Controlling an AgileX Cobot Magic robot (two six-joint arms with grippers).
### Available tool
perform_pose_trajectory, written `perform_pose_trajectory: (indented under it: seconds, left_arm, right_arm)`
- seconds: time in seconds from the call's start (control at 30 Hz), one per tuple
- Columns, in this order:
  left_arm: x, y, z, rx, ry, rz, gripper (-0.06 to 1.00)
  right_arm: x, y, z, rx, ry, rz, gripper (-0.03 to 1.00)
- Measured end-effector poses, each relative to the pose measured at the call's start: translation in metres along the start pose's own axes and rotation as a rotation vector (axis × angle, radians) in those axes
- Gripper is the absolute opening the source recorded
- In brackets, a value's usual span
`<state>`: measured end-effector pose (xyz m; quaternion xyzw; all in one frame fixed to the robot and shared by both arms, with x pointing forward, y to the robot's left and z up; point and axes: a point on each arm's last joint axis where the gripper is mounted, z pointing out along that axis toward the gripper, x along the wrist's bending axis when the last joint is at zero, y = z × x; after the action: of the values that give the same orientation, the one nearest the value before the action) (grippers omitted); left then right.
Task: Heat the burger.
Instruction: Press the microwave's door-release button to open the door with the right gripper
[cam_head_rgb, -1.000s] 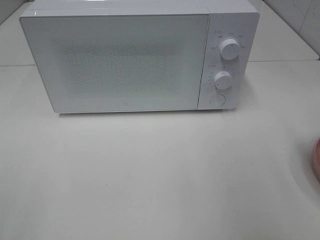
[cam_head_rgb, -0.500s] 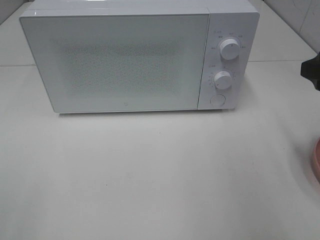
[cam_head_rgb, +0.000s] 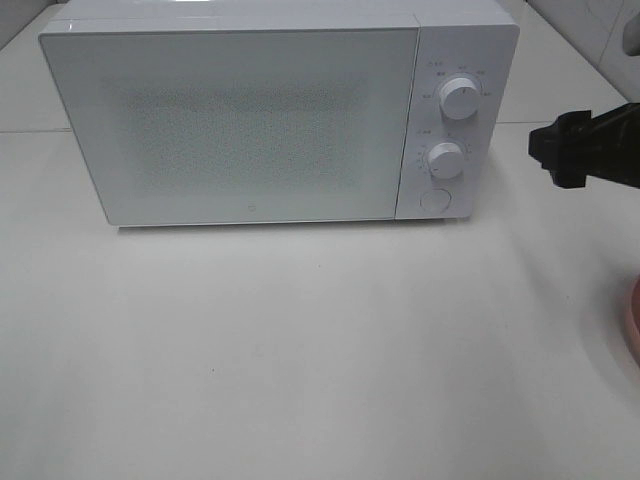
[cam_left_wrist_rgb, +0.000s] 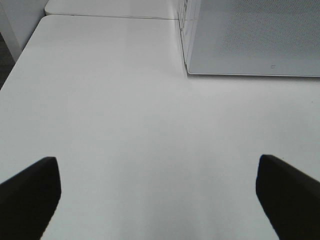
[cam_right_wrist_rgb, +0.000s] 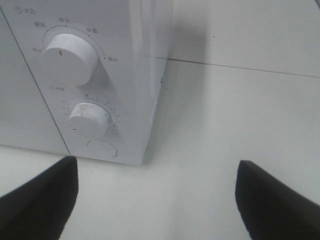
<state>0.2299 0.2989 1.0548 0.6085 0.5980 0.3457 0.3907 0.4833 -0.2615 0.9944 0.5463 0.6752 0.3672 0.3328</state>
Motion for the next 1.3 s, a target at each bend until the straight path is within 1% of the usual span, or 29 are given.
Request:
perform_pose_trajectory:
  seconds: [0.2, 0.43, 0.63, 0.93, 1.13, 1.3]
  left_arm:
    - [0.0, 0.0, 0.0, 0.0, 0.0, 0.0, 0.98]
    - [0.0, 0.0, 0.0, 0.0, 0.0, 0.0, 0.98]
    - [0.0, 0.0, 0.0, 0.0, 0.0, 0.0, 0.98]
    - [0.0, 0.0, 0.0, 0.0, 0.0, 0.0, 0.98]
    - [0.0, 0.0, 0.0, 0.0, 0.0, 0.0, 0.98]
    - [0.0, 0.0, 0.0, 0.0, 0.0, 0.0, 0.98]
  right_arm:
    - [0.01, -0.003, 0.007, 0.006, 0.035, -0.01, 0.77]
    - [0.032, -0.01, 0.018, 0.025, 0.096, 0.001, 0.77]
    - [0.045, -0.015, 0.027, 0.027, 0.124, 0.02, 0.77]
    - [0.057, -0.025, 0.041, 0.034, 0.142, 0.02, 0.77]
    - [0.058, -0.031, 0.05, 0.04, 0.135, 0.025, 0.77]
    - [0.057, -0.036, 0.057, 0.039, 0.115, 0.055, 0.77]
